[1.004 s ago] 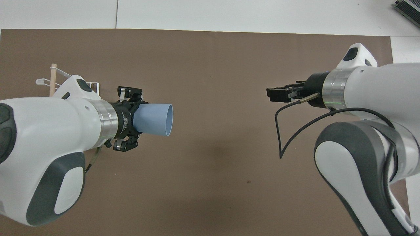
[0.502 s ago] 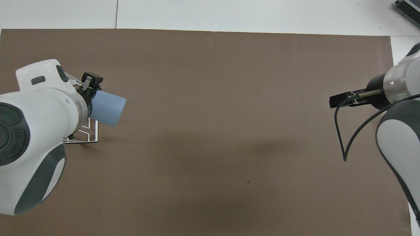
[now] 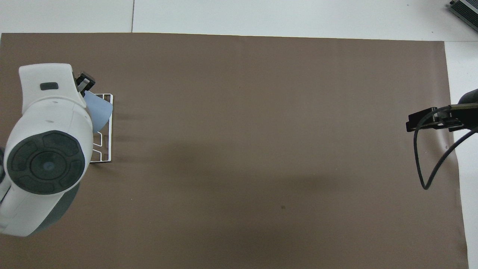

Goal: Hang cup on cup holder
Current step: 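Lower the cup onto a rack hook with the left gripper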

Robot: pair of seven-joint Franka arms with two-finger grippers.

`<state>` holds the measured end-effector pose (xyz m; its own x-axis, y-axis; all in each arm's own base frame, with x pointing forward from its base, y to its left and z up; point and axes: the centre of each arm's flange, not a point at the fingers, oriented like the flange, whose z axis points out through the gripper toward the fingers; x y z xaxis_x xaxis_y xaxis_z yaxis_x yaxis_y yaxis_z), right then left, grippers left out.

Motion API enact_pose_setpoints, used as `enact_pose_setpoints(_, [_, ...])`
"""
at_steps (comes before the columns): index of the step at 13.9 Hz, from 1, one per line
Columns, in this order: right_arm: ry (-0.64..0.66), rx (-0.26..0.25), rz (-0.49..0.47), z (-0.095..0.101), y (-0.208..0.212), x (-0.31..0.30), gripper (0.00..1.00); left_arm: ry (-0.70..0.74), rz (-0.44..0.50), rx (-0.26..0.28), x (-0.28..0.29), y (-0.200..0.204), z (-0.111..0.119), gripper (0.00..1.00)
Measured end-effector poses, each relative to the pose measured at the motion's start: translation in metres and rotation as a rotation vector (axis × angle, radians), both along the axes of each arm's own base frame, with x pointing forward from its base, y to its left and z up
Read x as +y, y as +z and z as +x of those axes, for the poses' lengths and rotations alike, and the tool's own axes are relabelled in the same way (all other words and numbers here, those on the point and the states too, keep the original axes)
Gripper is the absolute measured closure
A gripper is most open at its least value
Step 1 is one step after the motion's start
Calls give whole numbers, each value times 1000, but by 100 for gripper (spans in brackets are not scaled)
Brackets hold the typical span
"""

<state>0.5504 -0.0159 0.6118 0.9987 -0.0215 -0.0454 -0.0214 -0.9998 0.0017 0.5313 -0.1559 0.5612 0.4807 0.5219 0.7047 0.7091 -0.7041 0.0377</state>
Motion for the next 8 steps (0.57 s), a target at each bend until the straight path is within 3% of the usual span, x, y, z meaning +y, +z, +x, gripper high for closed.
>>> enact_pose_setpoints(3, [-3, 17, 0, -3, 0, 0, 0, -45, 156, -3, 8, -25, 18, 30])
enact_pose_setpoints(8, [-29, 11, 0, -6, 4, -13, 0, -57, 216, 21, 26, -53, 35, 30])
